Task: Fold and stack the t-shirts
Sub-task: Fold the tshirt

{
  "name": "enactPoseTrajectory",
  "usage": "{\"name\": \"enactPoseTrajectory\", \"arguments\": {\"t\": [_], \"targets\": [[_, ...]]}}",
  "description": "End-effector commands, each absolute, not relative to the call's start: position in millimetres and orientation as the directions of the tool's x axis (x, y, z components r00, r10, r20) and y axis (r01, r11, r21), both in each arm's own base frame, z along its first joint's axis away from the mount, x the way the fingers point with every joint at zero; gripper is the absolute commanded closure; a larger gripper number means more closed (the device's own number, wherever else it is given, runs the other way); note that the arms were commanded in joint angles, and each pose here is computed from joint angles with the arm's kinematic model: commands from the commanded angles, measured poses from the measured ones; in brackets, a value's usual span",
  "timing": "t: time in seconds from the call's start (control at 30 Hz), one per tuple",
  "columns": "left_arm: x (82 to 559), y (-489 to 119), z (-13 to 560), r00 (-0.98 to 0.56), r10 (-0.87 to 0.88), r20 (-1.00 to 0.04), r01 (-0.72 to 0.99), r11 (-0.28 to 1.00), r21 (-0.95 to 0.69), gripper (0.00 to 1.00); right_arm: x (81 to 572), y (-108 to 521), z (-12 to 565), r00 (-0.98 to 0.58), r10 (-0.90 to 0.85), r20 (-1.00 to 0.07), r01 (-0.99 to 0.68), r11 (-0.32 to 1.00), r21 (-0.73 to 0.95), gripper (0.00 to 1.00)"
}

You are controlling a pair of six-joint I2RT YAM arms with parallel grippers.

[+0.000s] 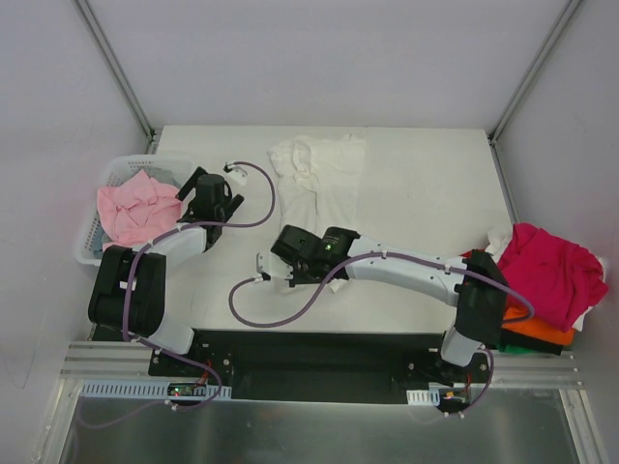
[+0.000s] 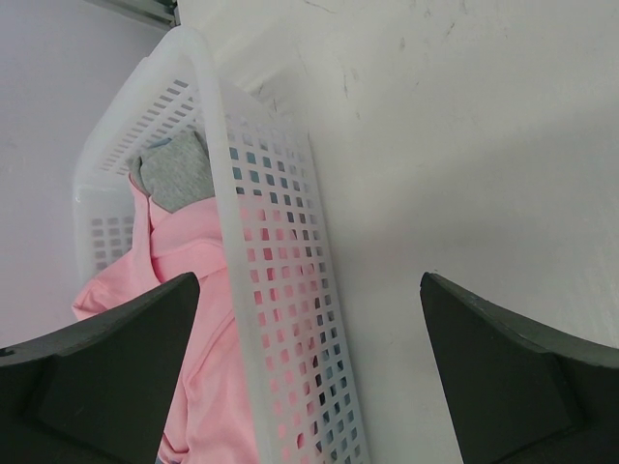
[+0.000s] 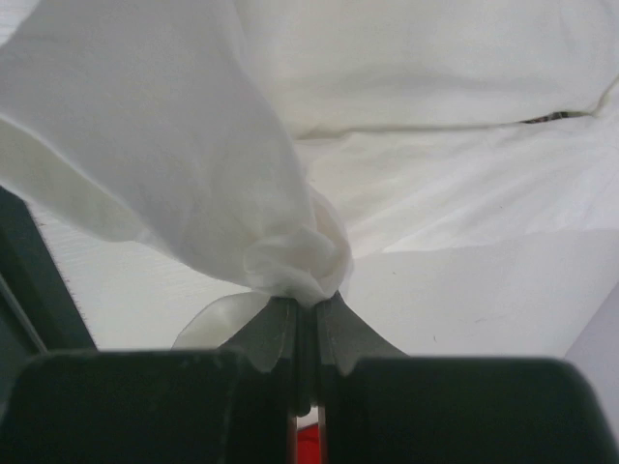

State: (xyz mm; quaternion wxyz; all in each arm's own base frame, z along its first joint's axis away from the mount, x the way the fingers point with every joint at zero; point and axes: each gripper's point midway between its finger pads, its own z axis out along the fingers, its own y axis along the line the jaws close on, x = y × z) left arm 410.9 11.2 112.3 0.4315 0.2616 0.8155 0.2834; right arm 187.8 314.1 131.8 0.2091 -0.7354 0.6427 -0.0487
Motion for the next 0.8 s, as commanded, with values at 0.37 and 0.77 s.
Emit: {"name": "enactPoseTrajectory", "arguments": {"t": [0.37, 0.77], "targets": [[417.0, 0.2, 115.7, -0.458, 0.663, -0.593, 0.184, 0.723, 0.666, 0.01, 299.4, 296.5, 150.5, 0.046, -0.990, -0.136, -0.887, 0.022, -0.462, 0.99], [417.8, 0.0, 113.9, -0.457, 0.666, -0.590, 0.184, 0.719, 0.670, 0.00, 350.3, 301.0, 124.9, 0.007, -0.990, -0.141, -0.894, 0.057, -0.444, 0.99]]}}
